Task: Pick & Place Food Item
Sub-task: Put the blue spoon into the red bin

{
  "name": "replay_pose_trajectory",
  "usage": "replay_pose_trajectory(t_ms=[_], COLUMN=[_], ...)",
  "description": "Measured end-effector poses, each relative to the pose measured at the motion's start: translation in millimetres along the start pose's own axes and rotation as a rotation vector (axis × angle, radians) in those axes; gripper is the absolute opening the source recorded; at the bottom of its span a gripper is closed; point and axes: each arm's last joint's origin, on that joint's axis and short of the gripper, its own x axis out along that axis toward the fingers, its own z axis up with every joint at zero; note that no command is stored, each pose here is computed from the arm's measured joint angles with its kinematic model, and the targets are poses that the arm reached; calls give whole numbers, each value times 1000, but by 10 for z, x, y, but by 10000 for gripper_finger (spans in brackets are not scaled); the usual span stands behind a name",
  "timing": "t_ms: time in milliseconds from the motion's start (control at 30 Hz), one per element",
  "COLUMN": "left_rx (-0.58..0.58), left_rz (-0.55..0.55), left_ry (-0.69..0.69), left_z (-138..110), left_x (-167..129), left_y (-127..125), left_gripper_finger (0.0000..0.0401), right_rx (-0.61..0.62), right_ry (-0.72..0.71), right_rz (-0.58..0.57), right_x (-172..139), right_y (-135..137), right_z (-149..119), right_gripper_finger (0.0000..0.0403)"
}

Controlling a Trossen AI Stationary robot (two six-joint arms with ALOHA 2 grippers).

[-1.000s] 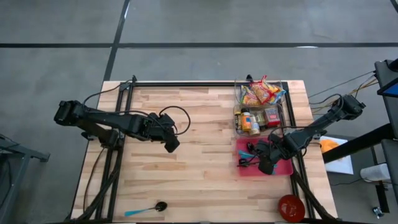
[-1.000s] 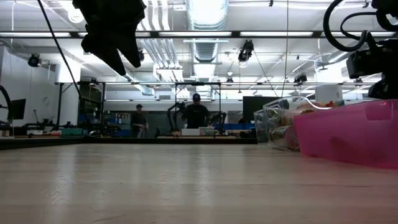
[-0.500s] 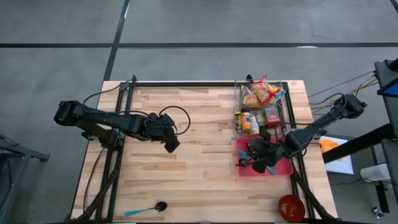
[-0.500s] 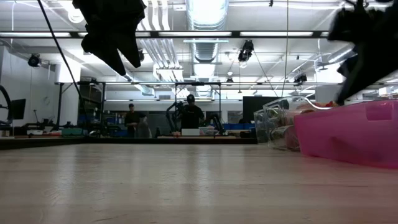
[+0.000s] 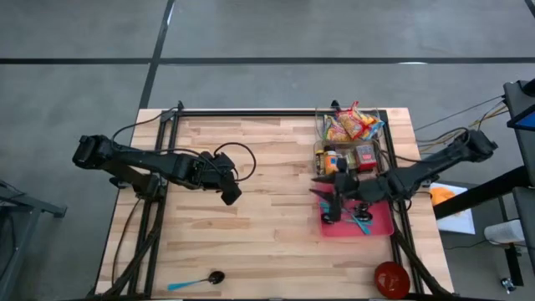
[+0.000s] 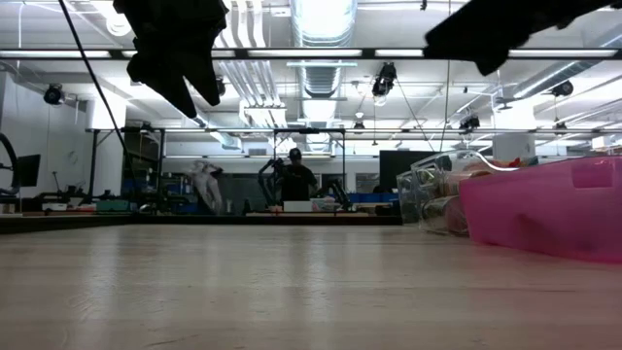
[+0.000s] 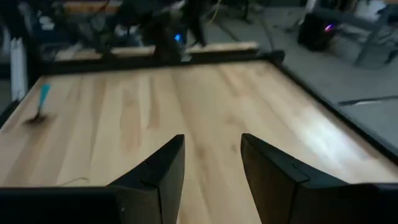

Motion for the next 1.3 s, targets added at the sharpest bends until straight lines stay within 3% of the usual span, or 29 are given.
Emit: replay_pose_trajectory(t_ms=[300,433,1300], left_rx=[0,0,0], left_rz=[0,0,0], left_ry=[0,0,0], left_z=[0,0,0], left_x=[0,0,0], left_y=[-1,0,0], left_gripper_finger=[349,349,349], right_rx=[-114,-107,-129], right_ry=[-119,-151,-136], right_rz=[80,116,128], right_x=[273,312,318], right_y=[-204,-252,-252], right_z=[89,124,110], right_gripper_finger=[156,156,156])
